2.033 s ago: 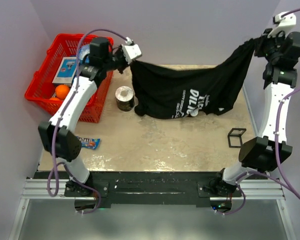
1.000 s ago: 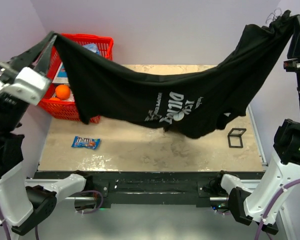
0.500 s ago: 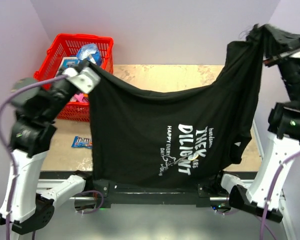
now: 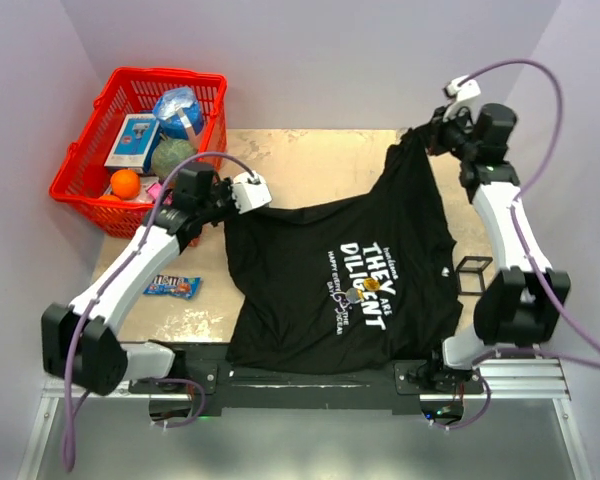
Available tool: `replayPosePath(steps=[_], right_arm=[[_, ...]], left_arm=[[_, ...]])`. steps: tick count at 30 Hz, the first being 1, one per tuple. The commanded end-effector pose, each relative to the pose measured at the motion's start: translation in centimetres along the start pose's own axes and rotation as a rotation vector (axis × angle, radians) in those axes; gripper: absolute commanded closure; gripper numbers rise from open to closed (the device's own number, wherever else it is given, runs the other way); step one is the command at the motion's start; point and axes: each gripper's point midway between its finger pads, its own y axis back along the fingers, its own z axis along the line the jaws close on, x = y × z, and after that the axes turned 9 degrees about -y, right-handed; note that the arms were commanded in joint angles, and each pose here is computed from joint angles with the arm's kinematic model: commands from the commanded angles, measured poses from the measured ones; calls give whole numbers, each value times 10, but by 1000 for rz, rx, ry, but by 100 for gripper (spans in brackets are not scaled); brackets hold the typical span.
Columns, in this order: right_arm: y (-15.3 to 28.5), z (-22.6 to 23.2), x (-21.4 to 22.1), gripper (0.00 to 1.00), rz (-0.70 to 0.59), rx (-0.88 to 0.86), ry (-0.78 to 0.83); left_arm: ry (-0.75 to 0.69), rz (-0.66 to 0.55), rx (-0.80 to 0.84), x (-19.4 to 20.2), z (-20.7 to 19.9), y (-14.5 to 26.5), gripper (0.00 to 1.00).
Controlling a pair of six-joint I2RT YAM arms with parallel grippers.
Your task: Remove the brooch from the garment
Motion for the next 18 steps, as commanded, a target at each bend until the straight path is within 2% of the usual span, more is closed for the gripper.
replayPosePath(steps=[1, 8, 11, 13, 14, 15, 17, 18], right_arm=[[-40, -37, 21, 100, 31, 86, 68], [-95, -51, 40, 100, 78, 89, 130], [-114, -52, 44, 100, 87, 90, 157], [-134, -50, 64, 100, 121, 84, 157], [-140, -50, 57, 100, 106, 84, 161], [-151, -56, 74, 100, 132, 89, 138], [-161, -60, 65, 100, 111, 96, 137], [-170, -66, 81, 100, 136, 101, 125]], left_arm=[[-61, -83, -74, -21, 36, -23, 100], [12, -41, 149, 1, -9, -96, 100], [46, 6, 132, 12, -4, -124, 100], [43, 48, 116, 21, 2, -137, 100], [42, 63, 111, 23, 7, -149, 100], [40, 76, 106, 26, 9, -155, 100], [35, 103, 65, 31, 22, -169, 100], [28, 102, 31, 32, 32, -174, 100]])
